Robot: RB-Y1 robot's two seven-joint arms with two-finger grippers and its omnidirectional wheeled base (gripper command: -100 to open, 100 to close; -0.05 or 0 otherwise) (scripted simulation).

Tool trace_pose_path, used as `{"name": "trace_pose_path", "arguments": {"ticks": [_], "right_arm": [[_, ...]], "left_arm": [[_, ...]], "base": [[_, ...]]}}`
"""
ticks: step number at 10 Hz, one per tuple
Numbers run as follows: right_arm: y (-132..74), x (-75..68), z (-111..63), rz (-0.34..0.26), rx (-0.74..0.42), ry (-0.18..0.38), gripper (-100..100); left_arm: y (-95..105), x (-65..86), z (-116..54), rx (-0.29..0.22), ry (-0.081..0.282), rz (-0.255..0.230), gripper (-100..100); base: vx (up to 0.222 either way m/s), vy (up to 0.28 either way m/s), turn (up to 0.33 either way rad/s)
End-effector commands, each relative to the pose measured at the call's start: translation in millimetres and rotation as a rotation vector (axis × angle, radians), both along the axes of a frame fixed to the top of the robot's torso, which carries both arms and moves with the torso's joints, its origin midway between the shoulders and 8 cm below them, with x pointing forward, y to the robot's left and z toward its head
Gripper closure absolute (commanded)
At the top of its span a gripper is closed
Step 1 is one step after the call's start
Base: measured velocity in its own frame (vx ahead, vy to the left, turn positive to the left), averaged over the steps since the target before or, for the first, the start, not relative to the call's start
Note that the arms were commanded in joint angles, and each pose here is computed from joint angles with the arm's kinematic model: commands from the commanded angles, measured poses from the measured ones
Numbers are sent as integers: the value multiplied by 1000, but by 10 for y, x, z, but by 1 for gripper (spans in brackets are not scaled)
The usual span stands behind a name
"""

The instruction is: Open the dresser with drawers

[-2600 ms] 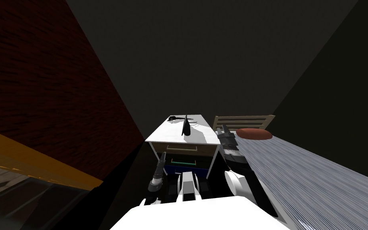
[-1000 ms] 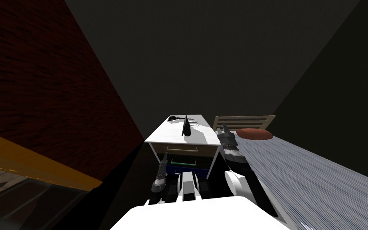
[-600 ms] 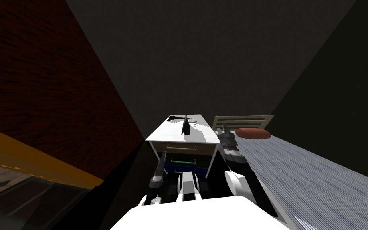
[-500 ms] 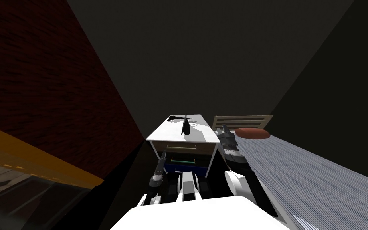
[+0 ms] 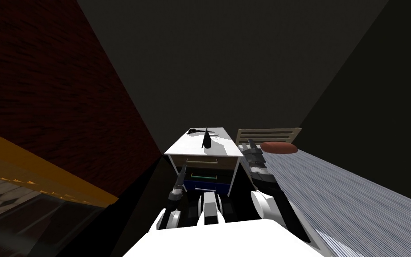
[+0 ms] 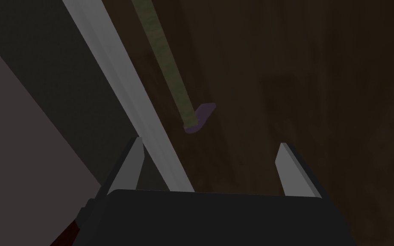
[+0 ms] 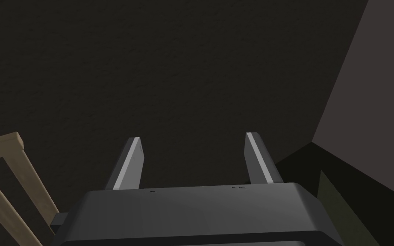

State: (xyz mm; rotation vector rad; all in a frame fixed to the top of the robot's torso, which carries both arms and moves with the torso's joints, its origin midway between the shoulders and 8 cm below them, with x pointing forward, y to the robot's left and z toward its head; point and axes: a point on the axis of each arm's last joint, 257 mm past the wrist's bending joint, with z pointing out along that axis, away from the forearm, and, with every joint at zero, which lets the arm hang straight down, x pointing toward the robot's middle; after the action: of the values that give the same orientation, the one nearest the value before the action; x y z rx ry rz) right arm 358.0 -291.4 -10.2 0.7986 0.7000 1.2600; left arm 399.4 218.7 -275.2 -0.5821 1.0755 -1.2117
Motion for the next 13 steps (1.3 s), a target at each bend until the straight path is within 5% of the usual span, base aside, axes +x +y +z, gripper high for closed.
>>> {"name": "trace_pose_path", "arguments": {"ticks": [1,13], "right_arm": [[0,0,0,0,0,0,0],[0,0,0,0,0,0,0]], "left_arm": [[-14,152,13,5,20,2,-100],[-100,708,101,13,97,12,-100]], "base": [[-60,-12,1],[-48,-15,1]]}}
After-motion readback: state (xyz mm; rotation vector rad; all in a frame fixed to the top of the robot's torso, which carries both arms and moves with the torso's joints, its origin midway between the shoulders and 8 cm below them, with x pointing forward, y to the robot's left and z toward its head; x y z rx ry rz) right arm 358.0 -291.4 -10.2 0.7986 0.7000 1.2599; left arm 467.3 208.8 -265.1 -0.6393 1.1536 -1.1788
